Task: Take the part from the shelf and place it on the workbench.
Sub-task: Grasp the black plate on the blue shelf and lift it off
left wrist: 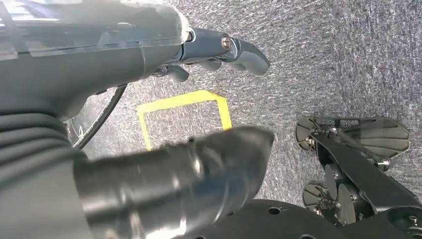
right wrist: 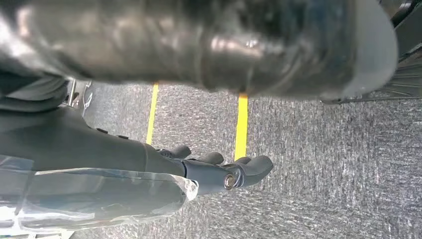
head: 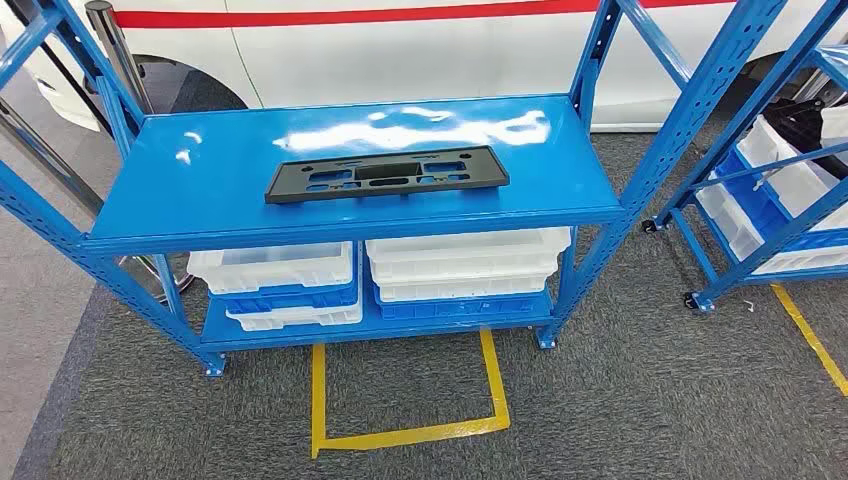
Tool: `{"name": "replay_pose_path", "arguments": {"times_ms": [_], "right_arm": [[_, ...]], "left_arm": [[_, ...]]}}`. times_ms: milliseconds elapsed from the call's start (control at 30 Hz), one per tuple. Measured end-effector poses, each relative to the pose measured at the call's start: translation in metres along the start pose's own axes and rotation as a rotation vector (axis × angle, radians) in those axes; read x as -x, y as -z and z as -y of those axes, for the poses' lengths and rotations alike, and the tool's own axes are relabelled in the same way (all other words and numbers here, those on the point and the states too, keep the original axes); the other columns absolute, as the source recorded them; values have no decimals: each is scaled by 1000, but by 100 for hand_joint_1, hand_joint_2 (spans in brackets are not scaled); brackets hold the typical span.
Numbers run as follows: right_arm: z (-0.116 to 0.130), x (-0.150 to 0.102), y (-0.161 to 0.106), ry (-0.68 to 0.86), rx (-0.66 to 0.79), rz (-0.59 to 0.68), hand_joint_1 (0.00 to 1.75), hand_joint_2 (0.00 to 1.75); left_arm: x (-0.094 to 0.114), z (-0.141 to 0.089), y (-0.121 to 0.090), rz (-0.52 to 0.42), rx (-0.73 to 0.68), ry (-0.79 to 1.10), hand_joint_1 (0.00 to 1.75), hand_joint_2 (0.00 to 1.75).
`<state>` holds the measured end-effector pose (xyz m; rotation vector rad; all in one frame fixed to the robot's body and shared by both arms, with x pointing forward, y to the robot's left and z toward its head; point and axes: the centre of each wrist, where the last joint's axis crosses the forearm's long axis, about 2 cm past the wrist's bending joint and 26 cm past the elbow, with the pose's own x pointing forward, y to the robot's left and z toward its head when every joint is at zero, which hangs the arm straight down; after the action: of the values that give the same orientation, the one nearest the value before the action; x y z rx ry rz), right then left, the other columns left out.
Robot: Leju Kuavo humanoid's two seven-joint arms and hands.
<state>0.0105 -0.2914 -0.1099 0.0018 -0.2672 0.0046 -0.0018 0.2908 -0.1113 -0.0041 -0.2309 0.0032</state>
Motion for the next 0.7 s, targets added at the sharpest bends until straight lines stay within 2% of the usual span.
{"name": "replay_pose_path", "arguments": {"times_ms": [267,300,400,433,700], "right_arm": [[0,0,0,0,0,0,0,175],[0,-1,0,2,0,1,0,175],[-1,-6,1,19,7,8,0,44],[-1,-9,2,32,11,10,0,0],[0,-39,6,149,51,40,0,0]], "left_arm": [[0,0,0,0,0,0,0,175],[0,0,0,1,0,0,0,131],[-4,2,1,7,2,1,0,0],[-6,3,1,11,2,0,0,0],[-23,9,4,46,10,-16,0,0]]}}
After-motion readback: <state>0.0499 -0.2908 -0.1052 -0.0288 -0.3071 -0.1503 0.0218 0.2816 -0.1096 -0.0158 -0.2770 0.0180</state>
